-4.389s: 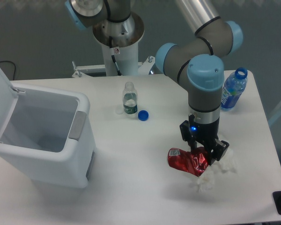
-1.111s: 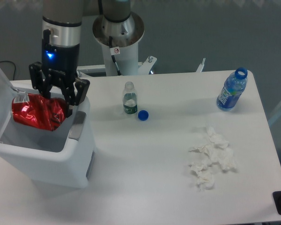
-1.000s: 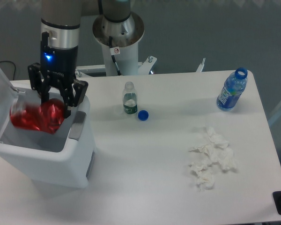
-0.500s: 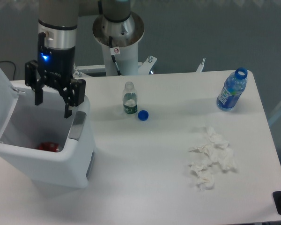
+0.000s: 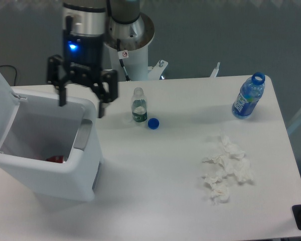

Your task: Place the cans in the trash can

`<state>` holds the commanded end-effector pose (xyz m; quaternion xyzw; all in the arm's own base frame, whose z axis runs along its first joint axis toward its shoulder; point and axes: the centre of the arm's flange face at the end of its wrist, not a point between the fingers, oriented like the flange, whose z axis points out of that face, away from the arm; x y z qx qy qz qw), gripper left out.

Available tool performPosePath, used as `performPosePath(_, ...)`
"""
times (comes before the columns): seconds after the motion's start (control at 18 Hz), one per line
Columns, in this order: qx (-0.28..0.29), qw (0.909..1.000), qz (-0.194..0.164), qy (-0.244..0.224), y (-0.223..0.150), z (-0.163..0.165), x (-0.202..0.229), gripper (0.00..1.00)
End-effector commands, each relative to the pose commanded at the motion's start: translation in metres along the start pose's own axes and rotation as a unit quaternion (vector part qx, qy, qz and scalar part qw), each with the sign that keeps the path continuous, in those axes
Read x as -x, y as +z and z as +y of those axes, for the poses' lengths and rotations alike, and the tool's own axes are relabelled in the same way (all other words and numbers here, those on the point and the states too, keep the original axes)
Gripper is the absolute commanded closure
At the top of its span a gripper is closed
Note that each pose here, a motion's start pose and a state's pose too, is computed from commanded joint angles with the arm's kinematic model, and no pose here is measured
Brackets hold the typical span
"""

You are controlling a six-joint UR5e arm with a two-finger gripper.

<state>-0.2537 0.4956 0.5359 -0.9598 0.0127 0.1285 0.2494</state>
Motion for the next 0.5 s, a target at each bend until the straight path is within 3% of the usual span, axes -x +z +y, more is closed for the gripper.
performPosePath(0.17, 0.061, 0.9973, -0.027, 0.031, 0.032, 0.016, 0.021, 0.00)
performPosePath(0.5, 0.120, 0.9907, -0.026, 0.059, 0.080, 0.045, 0.058, 0.00)
